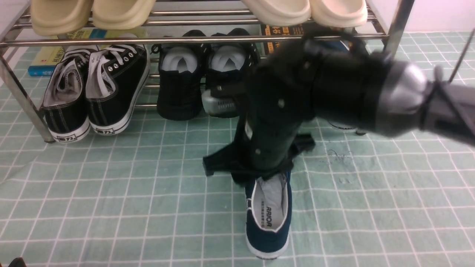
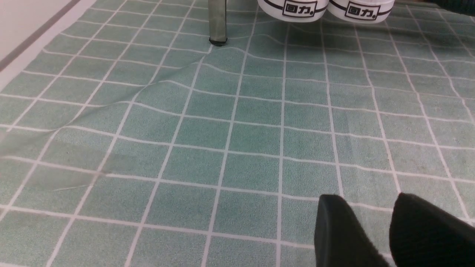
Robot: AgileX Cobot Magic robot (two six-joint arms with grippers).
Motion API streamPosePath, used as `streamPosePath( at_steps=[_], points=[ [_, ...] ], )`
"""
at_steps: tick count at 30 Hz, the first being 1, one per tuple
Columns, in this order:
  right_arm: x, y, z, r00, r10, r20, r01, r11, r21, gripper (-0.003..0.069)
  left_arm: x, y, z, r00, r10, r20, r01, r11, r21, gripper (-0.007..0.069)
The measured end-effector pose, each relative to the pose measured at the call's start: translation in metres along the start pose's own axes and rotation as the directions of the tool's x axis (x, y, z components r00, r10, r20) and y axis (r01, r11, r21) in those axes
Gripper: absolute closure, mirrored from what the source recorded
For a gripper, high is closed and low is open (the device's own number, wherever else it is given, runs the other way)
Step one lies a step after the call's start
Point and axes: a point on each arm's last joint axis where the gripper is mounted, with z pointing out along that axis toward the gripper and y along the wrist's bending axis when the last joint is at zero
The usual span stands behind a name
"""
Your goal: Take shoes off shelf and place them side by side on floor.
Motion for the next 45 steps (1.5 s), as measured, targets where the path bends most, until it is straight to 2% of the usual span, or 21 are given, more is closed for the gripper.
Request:
streamPosePath(
  at_steps=[4, 6, 9, 10, 12, 14, 18, 21, 25, 30, 35, 38, 40, 45],
  points=[
    [-0.015, -0.006, -0.039, 0.992, -0.103, 0.069, 0.101, 0.995, 0.025, 0.0271, 0.000, 0.000, 0.000, 1.000, 0.000, 0.000, 0.000, 1.000, 0.000, 0.0384],
    [-0.029, -0.016, -0.057, 0.982, -0.131, 0.139, 0.125, 0.991, 0.050, 0.0312, 0.000, 0.000, 0.000, 1.000, 0.000, 0.000, 0.000, 1.000, 0.000, 0.0384],
    [-0.048, -0.046, -0.070, 0.975, -0.103, 0.196, 0.083, 0.991, 0.106, 0.0448, 0.000, 0.000, 0.000, 1.000, 0.000, 0.000, 0.000, 1.000, 0.000, 0.0384],
    [-0.055, -0.062, -0.070, 0.977, -0.072, 0.200, 0.047, 0.991, 0.127, 0.0524, 0.000, 0.000, 0.000, 1.000, 0.000, 0.000, 0.000, 1.000, 0.000, 0.0384],
    [-0.063, -0.086, -0.068, 0.981, -0.019, 0.195, -0.011, 0.988, 0.151, 0.0620, 0.000, 0.000, 0.000, 1.000, 0.000, 0.000, 0.000, 1.000, 0.000, 0.0384],
    [-0.069, -0.104, -0.063, 0.982, 0.024, 0.188, -0.056, 0.984, 0.167, 0.0668, 0.000, 0.000, 0.000, 1.000, 0.000, 0.000, 0.000, 1.000, 0.000, 0.0384],
    [-0.081, -0.139, -0.041, 0.982, 0.097, 0.160, -0.129, 0.971, 0.203, 0.0666, 0.000, 0.000, 0.000, 1.000, 0.000, 0.000, 0.000, 1.000, 0.000, 0.0384],
    [-0.087, -0.149, -0.023, 0.984, 0.099, 0.147, -0.129, 0.968, 0.216, 0.0641, 0.000, 0.000, 0.000, 1.000, 0.000, 0.000, 0.000, 1.000, 0.000, 0.0384],
    [-0.093, -0.154, -0.002, 0.989, 0.054, 0.137, -0.086, 0.967, 0.239, 0.0563, 0.000, 0.000, 0.000, 1.000, 0.000, 0.000, 0.000, 1.000, 0.000, 0.0384],
    [-0.103, -0.161, 0.032, 0.989, -0.019, 0.145, -0.027, 0.951, 0.308, 0.0416, 0.000, 0.000, 0.000, 1.000, 0.000, 0.000, 0.000, 1.000, 0.000, 0.0384],
    [-0.107, -0.167, 0.054, 0.987, -0.061, 0.146, 0.004, 0.932, 0.363, 0.0368, 0.000, 0.000, 0.000, 1.000, 0.000, 0.000, 0.000, 1.000, 0.000, 0.0384],
    [-0.108, -0.167, 0.057, 0.986, -0.066, 0.153, 0.004, 0.927, 0.375, 0.0370, 0.000, 0.000, 0.000, 1.000, 0.000, 0.000, 0.000, 1.000, 0.000, 0.0384],
    [-0.109, -0.167, 0.058, 0.986, -0.061, 0.157, -0.002, 0.928, 0.373, 0.0405, 0.000, 0.000, 0.000, 1.000, 0.000, 0.000, 0.000, 1.000, 0.000, 0.0384],
    [-0.105, -0.162, 0.054, 0.990, -0.050, 0.129, 0.002, 0.937, 0.348, 0.0620, 0.000, 0.000, 0.000, 1.000, 0.000, 0.000, 0.000, 1.000, 0.000, 0.0384]
  ],
)
